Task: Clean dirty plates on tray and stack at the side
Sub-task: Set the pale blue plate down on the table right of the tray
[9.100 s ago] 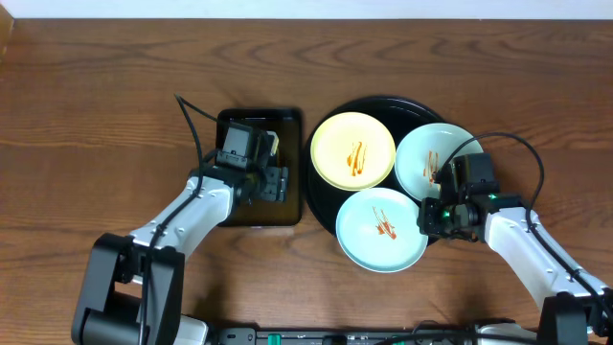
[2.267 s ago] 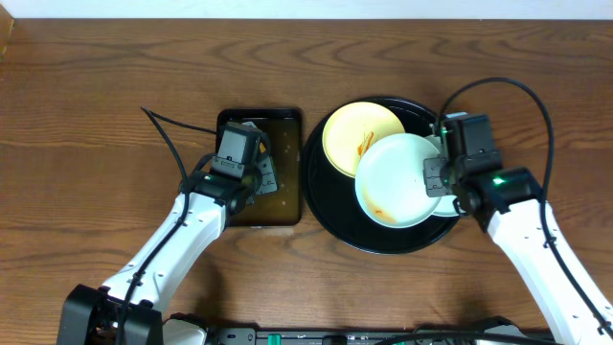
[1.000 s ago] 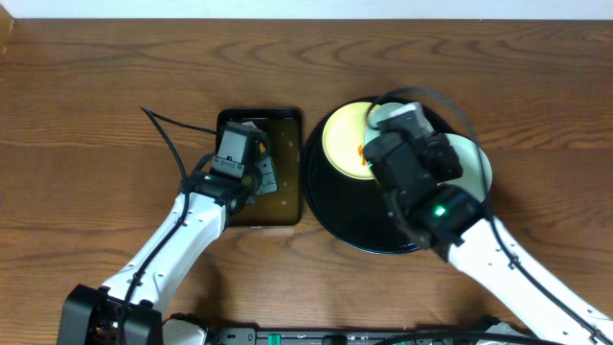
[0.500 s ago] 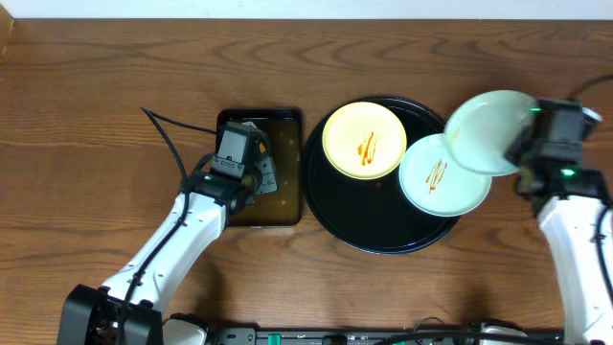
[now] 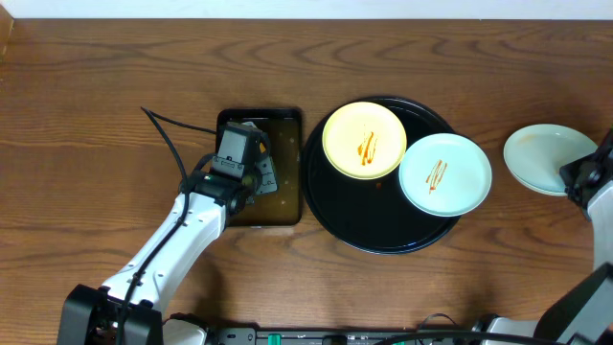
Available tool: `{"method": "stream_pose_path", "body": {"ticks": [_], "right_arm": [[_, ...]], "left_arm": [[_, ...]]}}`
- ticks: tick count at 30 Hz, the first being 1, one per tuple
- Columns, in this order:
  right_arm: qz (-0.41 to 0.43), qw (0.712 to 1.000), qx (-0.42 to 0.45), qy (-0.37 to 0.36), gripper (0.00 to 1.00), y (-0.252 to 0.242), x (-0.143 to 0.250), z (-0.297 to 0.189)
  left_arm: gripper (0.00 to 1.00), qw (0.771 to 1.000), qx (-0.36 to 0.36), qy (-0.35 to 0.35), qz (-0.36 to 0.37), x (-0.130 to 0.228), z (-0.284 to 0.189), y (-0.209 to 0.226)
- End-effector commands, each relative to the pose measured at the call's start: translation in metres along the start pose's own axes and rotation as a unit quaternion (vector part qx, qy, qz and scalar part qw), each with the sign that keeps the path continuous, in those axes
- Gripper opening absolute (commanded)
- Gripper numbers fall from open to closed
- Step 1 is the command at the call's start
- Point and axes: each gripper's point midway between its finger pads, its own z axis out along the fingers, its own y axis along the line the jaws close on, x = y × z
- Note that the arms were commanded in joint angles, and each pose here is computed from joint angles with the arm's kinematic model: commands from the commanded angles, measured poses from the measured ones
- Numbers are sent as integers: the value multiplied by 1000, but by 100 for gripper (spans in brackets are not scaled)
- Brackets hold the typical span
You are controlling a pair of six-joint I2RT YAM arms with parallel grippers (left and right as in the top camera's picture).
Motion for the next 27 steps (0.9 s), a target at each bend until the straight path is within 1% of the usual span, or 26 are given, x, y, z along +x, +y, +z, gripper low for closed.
{"method": "stream_pose_path", "body": {"ticks": [1,4,5,6,7,8,9,11,12,13,14,16,19,20,24,27], "right_arm": [[16,1000,0,-2,1,6,-5,14],[14,1000,-4,12,1,10,2,27],[-7,999,-31,27,4,20,7,28],[-24,998,-49,33,9,27,9,28],[-52,995,-80,43,22,37,12,25],[-73,991,-103,51,26,45,16,23],[-107,981,-148,72,28,58,26,17],[-146,963,-204,103,29,74,43,7],[-167,948,-239,129,29,84,57,-1],[-196,925,-280,166,30,93,78,-13],[-210,915,-290,185,31,94,90,-19],[-235,901,-284,230,32,86,115,-27],[-279,880,-276,268,33,78,141,-37],[-291,875,-268,278,35,75,148,-39],[-310,884,-223,269,36,64,150,-31],[-313,886,-214,267,34,62,152,-24]], "left_arm": [[8,1000,-6,-7,3,-4,-2,3],[8,1000,-6,-7,3,-4,-2,3],[8,1000,-6,-7,3,-4,-2,3],[8,1000,-6,-8,3,-4,-2,2],[8,1000,-6,-8,3,-4,-2,2],[8,1000,-6,-8,3,-4,-2,2],[8,1000,-6,-8,3,-4,-2,2],[8,1000,-6,-7,3,-4,-2,3],[8,1000,-6,-7,3,-4,-2,3],[8,1000,-6,-7,3,-4,-2,3],[8,1000,-6,-7,3,-4,-2,3],[8,1000,-6,-7,3,-4,-2,3],[8,1000,-6,-7,3,-4,-2,3],[8,1000,-6,-7,3,-4,-2,3],[8,1000,-6,-7,3,-4,-2,3],[8,1000,-8,-3,3,-2,-2,3]]}}
